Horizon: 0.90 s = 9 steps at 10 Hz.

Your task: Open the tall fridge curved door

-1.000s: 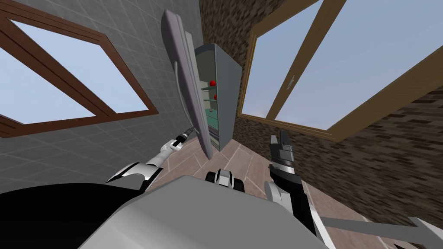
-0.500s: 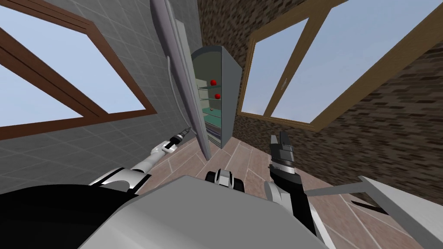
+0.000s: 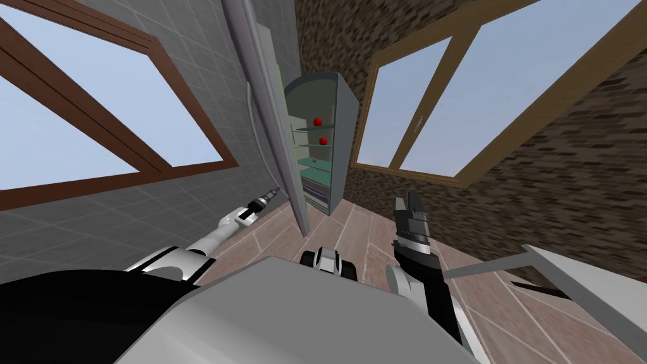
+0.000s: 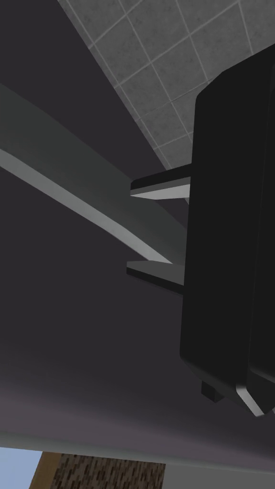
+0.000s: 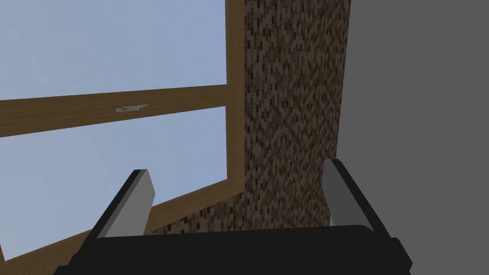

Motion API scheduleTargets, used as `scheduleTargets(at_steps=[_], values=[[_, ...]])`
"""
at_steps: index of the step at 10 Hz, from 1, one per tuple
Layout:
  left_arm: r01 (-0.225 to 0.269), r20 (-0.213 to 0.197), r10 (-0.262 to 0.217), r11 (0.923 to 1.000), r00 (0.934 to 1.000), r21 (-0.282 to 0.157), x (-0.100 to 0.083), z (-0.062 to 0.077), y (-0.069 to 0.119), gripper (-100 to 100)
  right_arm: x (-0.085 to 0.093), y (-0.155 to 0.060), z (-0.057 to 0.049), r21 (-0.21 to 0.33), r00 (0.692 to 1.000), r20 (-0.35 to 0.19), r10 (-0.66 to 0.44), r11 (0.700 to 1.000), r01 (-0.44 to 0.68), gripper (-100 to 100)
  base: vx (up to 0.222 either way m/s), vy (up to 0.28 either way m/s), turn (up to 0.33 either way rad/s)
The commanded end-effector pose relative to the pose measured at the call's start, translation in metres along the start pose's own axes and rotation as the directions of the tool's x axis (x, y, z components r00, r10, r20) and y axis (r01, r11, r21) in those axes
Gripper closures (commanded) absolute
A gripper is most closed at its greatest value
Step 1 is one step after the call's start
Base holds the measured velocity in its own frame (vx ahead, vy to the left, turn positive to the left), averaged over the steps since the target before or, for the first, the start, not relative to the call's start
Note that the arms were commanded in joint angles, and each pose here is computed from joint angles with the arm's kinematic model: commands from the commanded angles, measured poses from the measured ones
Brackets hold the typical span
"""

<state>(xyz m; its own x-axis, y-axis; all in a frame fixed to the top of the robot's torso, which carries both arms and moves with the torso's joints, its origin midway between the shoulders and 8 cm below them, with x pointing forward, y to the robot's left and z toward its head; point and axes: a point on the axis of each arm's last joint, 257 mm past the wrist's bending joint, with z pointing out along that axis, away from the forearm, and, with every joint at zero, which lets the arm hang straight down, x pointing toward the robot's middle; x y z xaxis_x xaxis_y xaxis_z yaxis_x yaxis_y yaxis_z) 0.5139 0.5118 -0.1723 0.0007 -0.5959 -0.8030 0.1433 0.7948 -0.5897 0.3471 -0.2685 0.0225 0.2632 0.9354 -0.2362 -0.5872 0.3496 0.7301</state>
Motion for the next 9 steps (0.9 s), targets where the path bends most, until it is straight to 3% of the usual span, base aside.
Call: scheduleTargets(at_steps=[1,3,4,6,7,9], values=[[-0.002,-0.009,0.002,0.9993,1.0000,0.039,-0.003,-0.001,-0.013,100,0.000,0.000,0.000,0.000,1.000,0.000,0.000,1.000,0.000,0,-0.042,0.230,0.026],[0.006,-0.052,-0.001,0.9951,0.9987,0.099,0.008,-0.006,-0.031,100,0.000,0.000,0.000,0.000,1.000,0.000,0.000,1.000,0.000,0,-0.088,0.327,-0.010],[0.006,-0.052,-0.001,0.9951,0.9987,0.099,0.008,-0.006,-0.031,100,0.000,0.000,0.000,0.000,1.000,0.000,0.000,1.000,0.000,0,-0.072,0.281,-0.014],[0.021,-0.097,-0.005,0.9873,0.9953,0.157,0.021,-0.012,-0.049,100,0.000,0.000,0.000,0.000,1.000,0.000,0.000,1.000,0.000,0,-0.044,0.327,-0.001],[0.021,-0.097,-0.005,0.9873,0.9953,0.157,0.021,-0.012,-0.049,100,0.000,0.000,0.000,0.000,1.000,0.000,0.000,1.000,0.000,0,-0.077,0.292,-0.031],[0.042,-0.145,-0.011,0.9762,0.9893,0.213,0.034,-0.021,-0.066,100,0.000,0.000,0.000,0.000,1.000,0.000,0.000,1.000,0.000,0,-0.087,0.329,-0.020]])
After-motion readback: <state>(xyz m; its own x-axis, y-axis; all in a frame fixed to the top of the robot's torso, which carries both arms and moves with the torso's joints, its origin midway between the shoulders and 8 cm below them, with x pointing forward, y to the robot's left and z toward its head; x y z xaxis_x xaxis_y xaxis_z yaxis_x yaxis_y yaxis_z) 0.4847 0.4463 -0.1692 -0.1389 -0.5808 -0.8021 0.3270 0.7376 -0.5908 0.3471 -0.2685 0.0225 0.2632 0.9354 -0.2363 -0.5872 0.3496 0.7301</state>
